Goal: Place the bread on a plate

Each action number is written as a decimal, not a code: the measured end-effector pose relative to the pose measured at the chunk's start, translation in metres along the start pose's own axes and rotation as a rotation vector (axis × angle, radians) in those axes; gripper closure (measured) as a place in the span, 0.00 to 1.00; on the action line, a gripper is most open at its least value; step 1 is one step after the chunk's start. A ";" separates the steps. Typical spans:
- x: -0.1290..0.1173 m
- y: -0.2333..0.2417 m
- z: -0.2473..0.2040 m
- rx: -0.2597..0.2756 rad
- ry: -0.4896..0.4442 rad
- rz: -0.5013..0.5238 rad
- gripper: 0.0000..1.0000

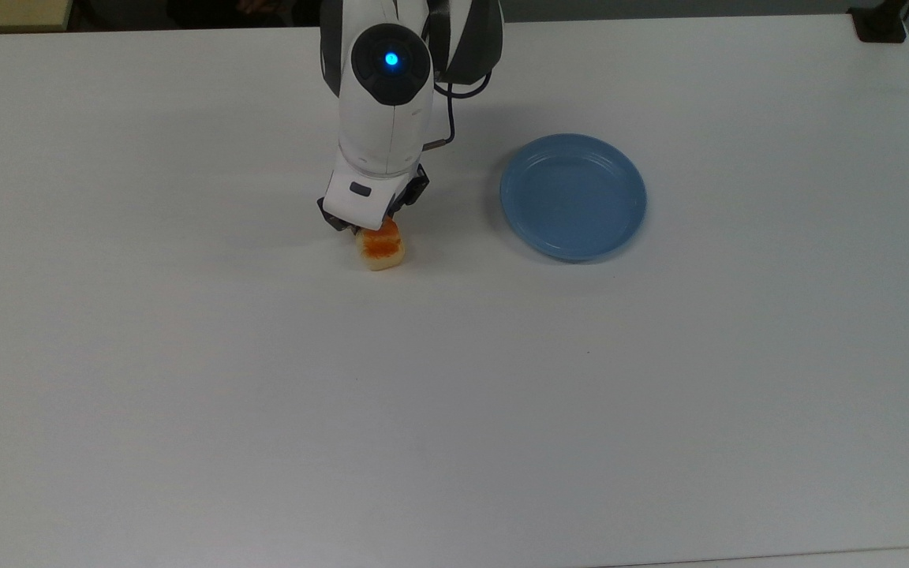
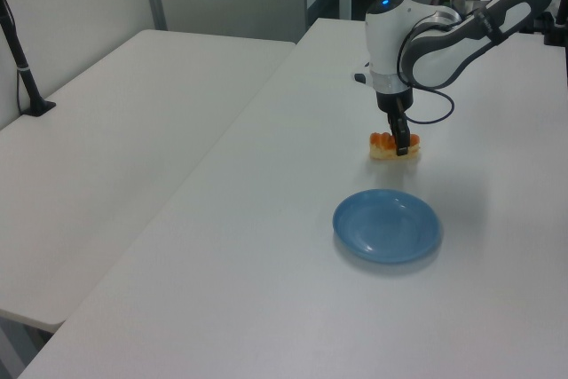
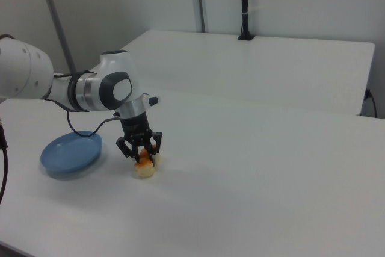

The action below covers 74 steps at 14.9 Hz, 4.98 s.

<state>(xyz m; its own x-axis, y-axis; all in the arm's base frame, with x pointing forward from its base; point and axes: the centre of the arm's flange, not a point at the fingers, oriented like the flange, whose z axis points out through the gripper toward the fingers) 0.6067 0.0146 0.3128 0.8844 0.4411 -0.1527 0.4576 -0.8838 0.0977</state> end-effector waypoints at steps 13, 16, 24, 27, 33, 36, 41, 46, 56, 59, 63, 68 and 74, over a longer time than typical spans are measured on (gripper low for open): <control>-0.017 -0.046 -0.133 -0.037 0.100 0.216 0.73; -0.034 -0.045 -0.198 -0.005 0.139 0.287 0.73; -0.061 -0.102 -0.283 0.069 0.142 0.366 0.73; -0.050 -0.150 -0.257 0.065 0.076 0.346 0.73; -0.022 -0.180 -0.208 0.078 0.045 0.321 0.72; 0.002 -0.204 -0.174 0.094 0.054 0.317 0.73; 0.030 -0.235 -0.123 0.114 0.027 0.294 0.73; 0.046 -0.244 -0.089 0.073 0.021 0.318 0.73; 0.057 -0.251 -0.068 0.033 0.032 0.377 0.05; 0.060 -0.249 -0.079 0.034 0.054 0.391 0.00; 0.035 -0.183 -0.161 0.002 0.106 0.442 0.00; -0.056 -0.063 -0.283 -0.049 0.118 0.432 0.00; -0.120 0.050 -0.312 0.002 0.147 0.547 0.00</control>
<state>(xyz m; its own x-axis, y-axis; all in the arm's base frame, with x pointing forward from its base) 0.5521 -0.0342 0.6434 0.9962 -0.0647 0.0585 -0.0715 -0.9900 0.1219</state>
